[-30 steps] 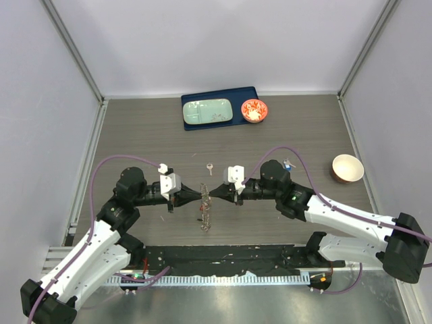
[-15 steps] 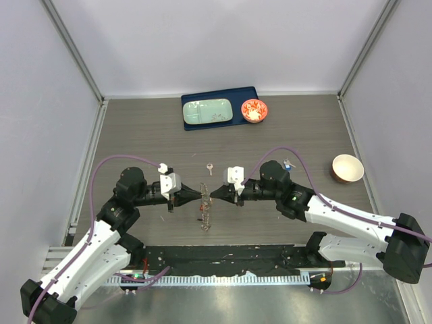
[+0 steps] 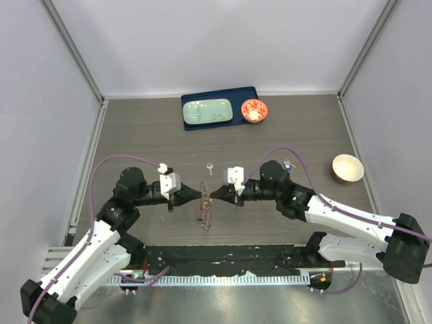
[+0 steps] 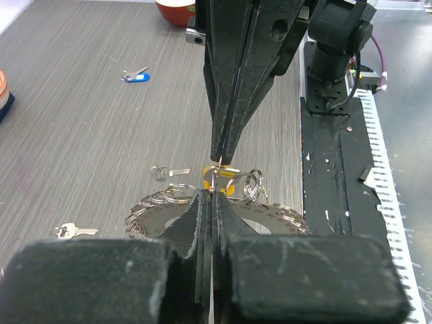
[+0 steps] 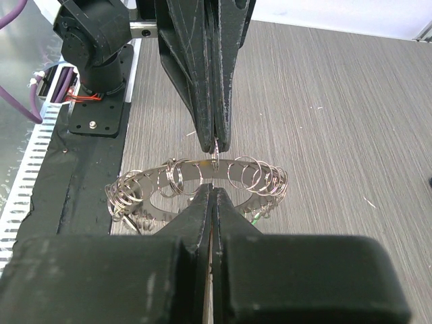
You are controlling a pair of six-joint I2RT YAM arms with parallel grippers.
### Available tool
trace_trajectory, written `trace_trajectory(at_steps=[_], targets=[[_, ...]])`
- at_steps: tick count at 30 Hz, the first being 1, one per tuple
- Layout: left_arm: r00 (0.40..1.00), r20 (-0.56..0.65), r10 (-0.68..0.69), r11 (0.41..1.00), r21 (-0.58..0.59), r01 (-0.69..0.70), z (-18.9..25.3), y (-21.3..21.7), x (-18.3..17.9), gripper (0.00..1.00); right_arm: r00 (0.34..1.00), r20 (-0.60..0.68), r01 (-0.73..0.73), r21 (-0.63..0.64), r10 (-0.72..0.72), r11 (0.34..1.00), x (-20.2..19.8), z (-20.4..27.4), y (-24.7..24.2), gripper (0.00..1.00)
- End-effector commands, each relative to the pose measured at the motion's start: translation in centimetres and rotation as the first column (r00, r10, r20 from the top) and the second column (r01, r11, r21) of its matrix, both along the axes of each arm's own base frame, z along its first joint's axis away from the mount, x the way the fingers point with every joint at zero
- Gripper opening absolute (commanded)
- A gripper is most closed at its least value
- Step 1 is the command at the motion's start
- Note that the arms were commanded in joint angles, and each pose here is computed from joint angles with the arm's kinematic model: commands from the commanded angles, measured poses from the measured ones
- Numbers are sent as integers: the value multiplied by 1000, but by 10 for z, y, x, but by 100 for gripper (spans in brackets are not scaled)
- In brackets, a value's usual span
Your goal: Put the keys on the keyring
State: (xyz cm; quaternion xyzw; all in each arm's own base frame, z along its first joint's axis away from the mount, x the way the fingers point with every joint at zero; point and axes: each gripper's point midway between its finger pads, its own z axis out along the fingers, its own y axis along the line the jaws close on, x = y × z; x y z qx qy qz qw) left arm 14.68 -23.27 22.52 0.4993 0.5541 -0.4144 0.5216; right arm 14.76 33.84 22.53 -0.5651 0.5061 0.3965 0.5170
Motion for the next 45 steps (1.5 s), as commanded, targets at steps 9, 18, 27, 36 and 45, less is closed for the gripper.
trace_trajectory(at_steps=[9,18,27,36,45], targets=[[996,85,-10,998,-63,15,29,-3,2,0,999,51,-14,74,11,997,1,23,5,1],[996,84,-12,998,-63,17,29,-3,2,0,999,48,-23,75,20,997,0,22,6,1],[997,78,-13,998,-64,18,29,-3,2,0,998,47,-41,82,37,996,-3,25,6,1],[999,50,-14,997,-79,18,32,-5,2,0,998,40,-50,94,47,994,-5,27,9,1],[1000,15,-9,996,-91,10,33,-7,4,0,998,40,-45,113,41,993,-5,30,12,1]])
